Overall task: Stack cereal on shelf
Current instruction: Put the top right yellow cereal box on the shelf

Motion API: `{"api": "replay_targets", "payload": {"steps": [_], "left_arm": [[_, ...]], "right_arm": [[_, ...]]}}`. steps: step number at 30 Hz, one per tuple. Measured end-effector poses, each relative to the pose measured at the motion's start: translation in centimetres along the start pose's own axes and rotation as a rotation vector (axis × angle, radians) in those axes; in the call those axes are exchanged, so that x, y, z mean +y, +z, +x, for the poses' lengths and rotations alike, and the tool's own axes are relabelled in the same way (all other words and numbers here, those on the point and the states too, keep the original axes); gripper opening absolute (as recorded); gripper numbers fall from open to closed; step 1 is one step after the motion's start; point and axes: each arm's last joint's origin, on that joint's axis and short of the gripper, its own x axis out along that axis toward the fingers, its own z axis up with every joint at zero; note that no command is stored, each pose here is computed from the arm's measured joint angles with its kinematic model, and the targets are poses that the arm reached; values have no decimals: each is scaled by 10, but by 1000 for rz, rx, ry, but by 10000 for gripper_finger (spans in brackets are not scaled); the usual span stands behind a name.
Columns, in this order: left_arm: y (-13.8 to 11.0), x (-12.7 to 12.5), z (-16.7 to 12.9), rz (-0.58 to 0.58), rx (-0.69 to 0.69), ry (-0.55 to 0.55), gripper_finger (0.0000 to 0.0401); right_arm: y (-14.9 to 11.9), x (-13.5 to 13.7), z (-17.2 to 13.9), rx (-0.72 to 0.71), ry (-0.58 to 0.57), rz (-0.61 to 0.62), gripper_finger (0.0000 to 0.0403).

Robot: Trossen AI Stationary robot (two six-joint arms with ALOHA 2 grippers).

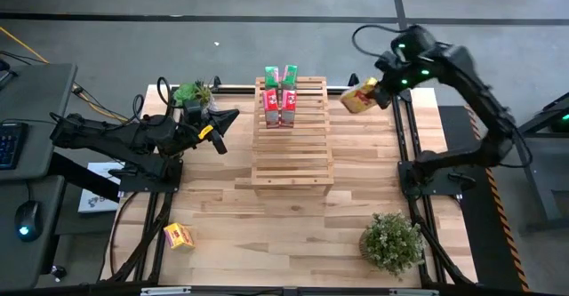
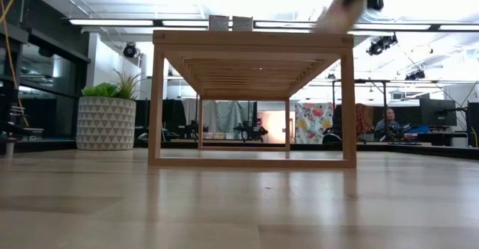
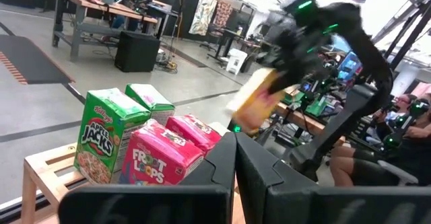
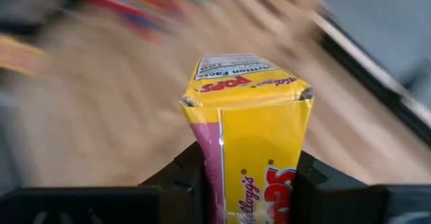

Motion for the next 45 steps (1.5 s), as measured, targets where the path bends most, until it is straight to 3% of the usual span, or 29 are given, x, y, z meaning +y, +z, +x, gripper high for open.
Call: {"api": "replay_targets", "payload": {"steps": [4,8,13,19,26,31,40,45], "left_arm": [[0,0,0,0,0,0,1],[0,0,0,0,-1,0,1],[0,0,0,1,0,0,1],[0,0,0,1,0,0,0],[0,0,0,1,0,0,0],[0,0,0,0,0,0,0],[0,0,0,0,0,0,0],[0,0,0,0,0,0,0]], "right_arm": [[5,56,-33,-93,187,-83,113],[14,107,-36,-113,266,-184,113],[23,157,-4,-80,253,-381,113],[31,196,52,5,234,-560,113],[39,219,119,38,191,-678,114],[43,225,148,48,185,-729,114],[45,223,161,35,45,-763,119],[48,220,162,22,21,-755,164]]}}
